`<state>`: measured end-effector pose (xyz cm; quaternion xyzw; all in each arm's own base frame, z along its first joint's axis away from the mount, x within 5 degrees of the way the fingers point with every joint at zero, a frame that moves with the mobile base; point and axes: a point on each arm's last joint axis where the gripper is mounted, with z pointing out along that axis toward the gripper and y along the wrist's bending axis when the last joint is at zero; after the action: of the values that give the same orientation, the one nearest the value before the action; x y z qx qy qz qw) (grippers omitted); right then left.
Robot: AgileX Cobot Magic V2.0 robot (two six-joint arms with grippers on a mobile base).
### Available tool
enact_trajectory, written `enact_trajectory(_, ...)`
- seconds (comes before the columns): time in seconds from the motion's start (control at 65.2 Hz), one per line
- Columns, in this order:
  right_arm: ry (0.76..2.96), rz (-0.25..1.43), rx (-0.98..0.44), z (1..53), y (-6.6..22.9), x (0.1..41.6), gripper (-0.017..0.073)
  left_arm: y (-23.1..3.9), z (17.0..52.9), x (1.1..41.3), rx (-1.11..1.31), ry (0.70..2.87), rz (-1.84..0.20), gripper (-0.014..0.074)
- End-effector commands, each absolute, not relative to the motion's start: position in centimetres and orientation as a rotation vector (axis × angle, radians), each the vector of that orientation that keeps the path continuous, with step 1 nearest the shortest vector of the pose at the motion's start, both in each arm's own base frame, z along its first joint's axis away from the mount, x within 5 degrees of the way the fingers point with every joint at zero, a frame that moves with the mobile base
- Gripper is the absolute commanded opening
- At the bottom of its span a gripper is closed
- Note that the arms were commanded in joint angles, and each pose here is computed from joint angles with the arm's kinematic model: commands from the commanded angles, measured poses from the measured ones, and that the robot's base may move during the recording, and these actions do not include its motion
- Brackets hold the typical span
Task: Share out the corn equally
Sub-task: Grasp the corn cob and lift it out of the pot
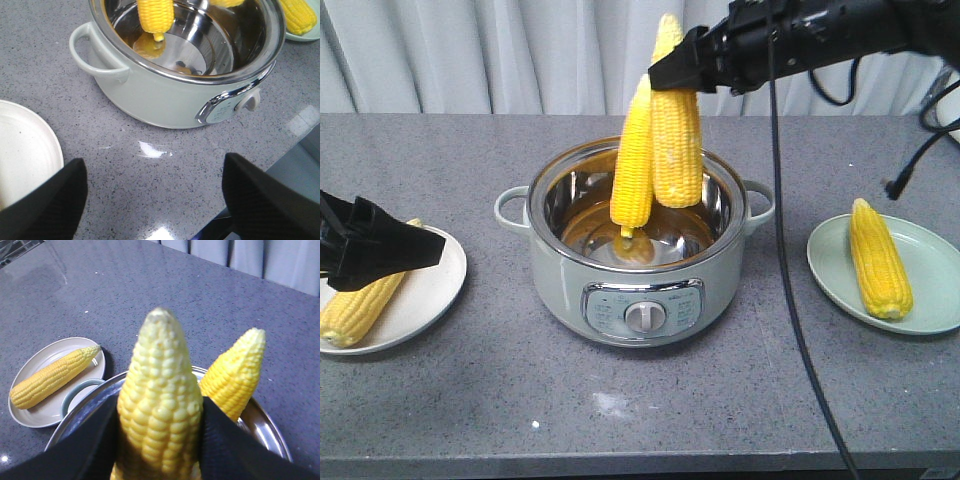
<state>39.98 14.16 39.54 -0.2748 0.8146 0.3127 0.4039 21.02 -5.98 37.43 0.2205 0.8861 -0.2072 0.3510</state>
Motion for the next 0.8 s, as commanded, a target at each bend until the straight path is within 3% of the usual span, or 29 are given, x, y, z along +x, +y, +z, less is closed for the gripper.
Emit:
enact_trajectory(0.0, 1.974, 0.752, -0.616, 44.7, 13.1, 37.1, 0.0194, -6.2, 39.0, 20.8, 0.538, 2.204, -0.561, 0.0544)
enact_trajectory(0.261, 1.941, 0.701, -0.651, 46.9, 12.1, 32.6, 0.0194, -6.2, 39.0, 20.8, 0.538, 2.204, -0.561, 0.0544)
enact_trajectory(0.475, 1.896, 0.644, -0.554, 45.4, 10.5, 28.0, 0.0194, -6.2, 39.0, 20.8, 0.538, 2.204, -0.561, 0.0544)
enact_trajectory(0.782, 1.924, 0.644, -0.552, 43.4, 9.3, 22.2, 0.0194, -6.2, 39.0, 20.8, 0.538, 2.204, -0.561, 0.0544)
